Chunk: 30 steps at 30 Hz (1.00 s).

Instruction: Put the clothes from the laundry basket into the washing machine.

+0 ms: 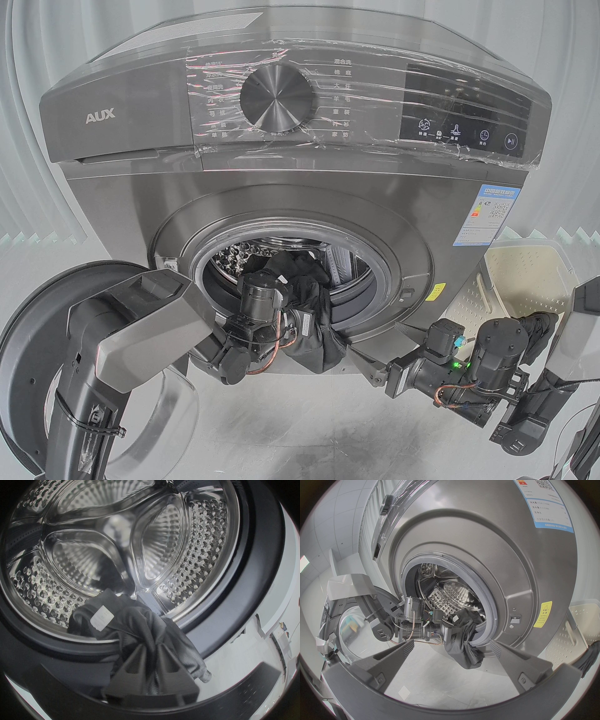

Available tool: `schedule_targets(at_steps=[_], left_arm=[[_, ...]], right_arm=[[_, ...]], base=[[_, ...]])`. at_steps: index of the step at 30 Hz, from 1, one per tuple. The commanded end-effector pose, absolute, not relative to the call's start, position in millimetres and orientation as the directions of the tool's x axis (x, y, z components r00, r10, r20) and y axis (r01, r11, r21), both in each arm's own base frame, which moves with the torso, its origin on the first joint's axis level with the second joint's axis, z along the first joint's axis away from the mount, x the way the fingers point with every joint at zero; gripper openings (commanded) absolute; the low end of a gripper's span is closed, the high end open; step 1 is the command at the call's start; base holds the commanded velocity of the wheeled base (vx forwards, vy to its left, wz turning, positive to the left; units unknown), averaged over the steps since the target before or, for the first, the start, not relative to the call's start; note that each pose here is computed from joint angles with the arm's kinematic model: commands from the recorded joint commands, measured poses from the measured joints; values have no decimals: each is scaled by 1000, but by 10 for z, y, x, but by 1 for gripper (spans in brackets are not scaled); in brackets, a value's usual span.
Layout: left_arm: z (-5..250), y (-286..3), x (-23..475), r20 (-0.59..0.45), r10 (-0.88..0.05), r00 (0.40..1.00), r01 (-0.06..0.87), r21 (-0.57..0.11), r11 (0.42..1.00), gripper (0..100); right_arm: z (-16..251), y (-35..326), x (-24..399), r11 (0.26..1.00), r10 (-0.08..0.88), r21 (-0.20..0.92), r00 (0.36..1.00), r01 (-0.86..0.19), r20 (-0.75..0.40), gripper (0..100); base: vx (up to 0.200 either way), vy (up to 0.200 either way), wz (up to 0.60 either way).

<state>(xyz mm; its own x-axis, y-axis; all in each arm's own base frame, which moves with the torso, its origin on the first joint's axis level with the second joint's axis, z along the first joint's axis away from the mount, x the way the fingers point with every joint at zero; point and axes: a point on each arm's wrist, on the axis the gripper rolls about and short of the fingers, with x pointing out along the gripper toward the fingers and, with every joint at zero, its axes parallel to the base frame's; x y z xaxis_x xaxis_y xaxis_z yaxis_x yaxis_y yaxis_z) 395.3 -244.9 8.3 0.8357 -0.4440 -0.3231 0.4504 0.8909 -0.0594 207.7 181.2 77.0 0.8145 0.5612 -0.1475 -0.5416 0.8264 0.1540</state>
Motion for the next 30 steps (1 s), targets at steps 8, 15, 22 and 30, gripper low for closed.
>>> schedule_targets(at_steps=[8, 15, 22, 30], left_arm=[[481, -2562, 4358, -74, -373, 925, 365, -98, 926, 0], [548, -2511, 4462, -32, -342, 939, 338, -105, 935, 100], [456, -2503, 4334, -83, -364, 928, 354, -117, 928, 100], [155, -2546, 3990, -238, -449, 861, 444, -79, 893, 100]], right_arm=[[793, 1815, 2082, 826, 562, 154, 816, -543, -137, 100], [789, 1816, 2082, 826, 562, 156, 816, -542, -138, 100], [782, 1818, 2084, 826, 562, 155, 815, -542, -140, 100], [787, 1814, 2080, 827, 560, 155, 816, -541, -140, 100]], base=[[0, 0, 0], [0, 0, 0], [0, 0, 0], [0, 0, 0]])
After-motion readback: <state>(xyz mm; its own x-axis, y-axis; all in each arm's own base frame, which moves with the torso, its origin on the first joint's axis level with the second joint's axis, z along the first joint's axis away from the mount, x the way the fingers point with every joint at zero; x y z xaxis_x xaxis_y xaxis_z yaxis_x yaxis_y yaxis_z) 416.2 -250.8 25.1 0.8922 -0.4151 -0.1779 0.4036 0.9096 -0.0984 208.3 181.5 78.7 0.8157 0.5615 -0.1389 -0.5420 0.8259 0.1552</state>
